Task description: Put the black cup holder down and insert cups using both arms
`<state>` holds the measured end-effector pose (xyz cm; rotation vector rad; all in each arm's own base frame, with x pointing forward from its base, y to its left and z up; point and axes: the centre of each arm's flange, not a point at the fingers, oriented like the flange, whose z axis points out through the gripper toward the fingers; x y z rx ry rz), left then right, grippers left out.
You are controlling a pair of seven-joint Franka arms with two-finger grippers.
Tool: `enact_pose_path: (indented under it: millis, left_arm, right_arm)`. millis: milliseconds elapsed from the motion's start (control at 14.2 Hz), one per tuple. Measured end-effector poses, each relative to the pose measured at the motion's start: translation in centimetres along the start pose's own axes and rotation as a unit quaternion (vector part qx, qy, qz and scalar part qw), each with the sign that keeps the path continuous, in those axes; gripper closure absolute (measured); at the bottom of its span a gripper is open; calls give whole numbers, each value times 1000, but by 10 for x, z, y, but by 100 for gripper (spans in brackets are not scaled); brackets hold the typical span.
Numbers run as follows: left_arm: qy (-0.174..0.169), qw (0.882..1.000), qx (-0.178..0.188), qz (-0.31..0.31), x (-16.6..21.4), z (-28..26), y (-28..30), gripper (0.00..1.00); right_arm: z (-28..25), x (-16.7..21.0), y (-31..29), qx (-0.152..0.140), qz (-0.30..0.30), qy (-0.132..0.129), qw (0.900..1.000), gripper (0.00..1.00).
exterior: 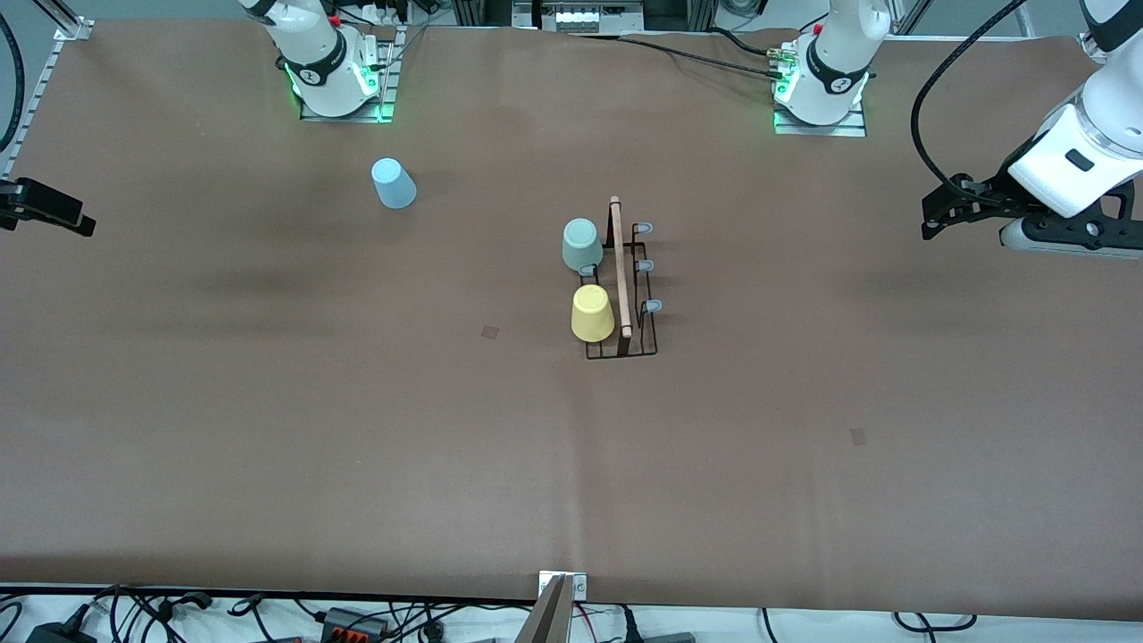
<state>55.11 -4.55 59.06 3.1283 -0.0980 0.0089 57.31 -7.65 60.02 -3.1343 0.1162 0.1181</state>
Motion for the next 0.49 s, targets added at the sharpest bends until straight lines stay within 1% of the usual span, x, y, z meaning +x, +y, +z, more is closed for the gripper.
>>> enact_pose_path:
  millis: [494]
  left_arm:
    - [0, 1000, 0, 0, 0, 0, 0, 0]
  right_arm:
    - [6, 6, -1, 0, -1, -3, 1000, 0]
